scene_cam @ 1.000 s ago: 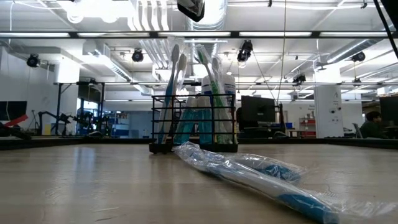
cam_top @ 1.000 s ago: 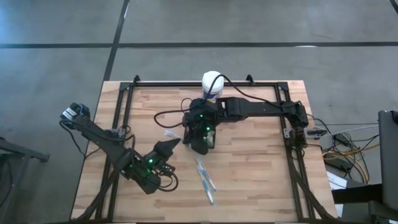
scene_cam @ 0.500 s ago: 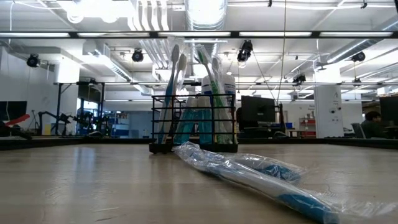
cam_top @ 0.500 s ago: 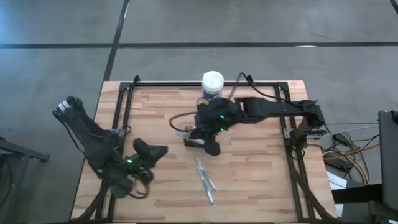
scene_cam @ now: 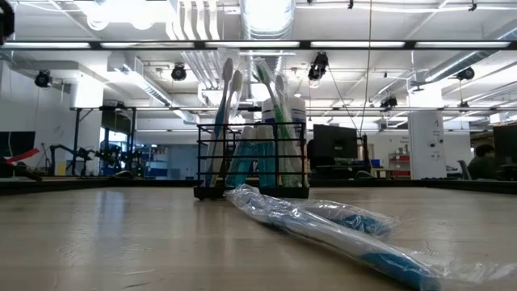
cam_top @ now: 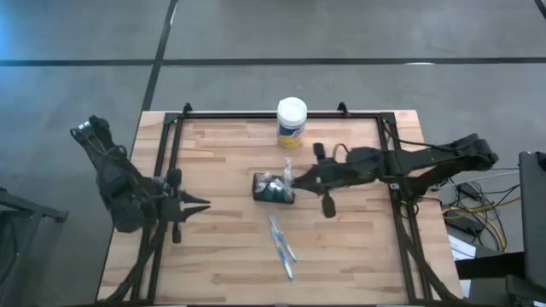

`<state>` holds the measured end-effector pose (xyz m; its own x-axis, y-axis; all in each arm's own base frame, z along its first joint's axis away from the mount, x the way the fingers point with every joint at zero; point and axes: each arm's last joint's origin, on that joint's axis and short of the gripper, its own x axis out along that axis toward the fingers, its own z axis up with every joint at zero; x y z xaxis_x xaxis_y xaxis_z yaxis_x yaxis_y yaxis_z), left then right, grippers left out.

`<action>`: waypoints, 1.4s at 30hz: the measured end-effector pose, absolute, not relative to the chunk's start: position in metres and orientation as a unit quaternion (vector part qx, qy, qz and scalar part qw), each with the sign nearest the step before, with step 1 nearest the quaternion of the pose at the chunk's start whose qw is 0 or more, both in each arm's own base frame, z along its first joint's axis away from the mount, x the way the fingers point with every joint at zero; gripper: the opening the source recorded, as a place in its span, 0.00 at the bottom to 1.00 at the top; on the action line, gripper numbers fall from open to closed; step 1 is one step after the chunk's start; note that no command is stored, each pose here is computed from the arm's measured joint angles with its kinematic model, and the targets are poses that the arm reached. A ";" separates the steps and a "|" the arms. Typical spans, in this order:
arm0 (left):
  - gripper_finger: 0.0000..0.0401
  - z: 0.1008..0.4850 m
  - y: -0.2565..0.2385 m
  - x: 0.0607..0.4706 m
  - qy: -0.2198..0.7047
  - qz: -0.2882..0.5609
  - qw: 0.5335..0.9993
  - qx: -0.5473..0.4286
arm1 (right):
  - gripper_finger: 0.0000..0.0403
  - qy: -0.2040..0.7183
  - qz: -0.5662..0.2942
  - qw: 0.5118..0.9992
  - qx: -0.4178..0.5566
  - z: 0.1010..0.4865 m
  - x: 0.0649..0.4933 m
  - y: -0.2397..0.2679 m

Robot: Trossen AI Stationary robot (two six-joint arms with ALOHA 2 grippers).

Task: Pick & Place toothbrushing station
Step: Put the purple toothbrush into the wire organizer

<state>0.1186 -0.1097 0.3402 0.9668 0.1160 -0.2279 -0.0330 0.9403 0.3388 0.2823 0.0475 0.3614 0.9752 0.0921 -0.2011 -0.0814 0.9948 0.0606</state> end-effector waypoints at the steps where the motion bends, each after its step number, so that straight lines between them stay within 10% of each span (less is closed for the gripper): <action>1: 0.08 0.335 -0.108 0.117 0.107 0.026 0.983 0.147 | 0.03 0.096 0.035 0.995 0.019 0.356 0.276 0.048; 21: 0.01 0.245 -0.069 0.087 -0.057 0.025 0.997 0.044 | 0.03 -0.053 -0.009 0.999 0.006 0.253 0.211 0.040; 42: 0.00 0.212 -0.018 0.102 -0.012 0.029 0.999 0.009 | 0.03 -0.051 -0.041 0.998 -0.003 0.249 0.187 0.014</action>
<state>0.1020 -0.0179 0.2119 0.9980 0.0585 0.0236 -0.0589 0.9981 0.0178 0.1866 0.0141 0.2492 0.9913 -0.0822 0.1023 0.0827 0.9966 -0.0009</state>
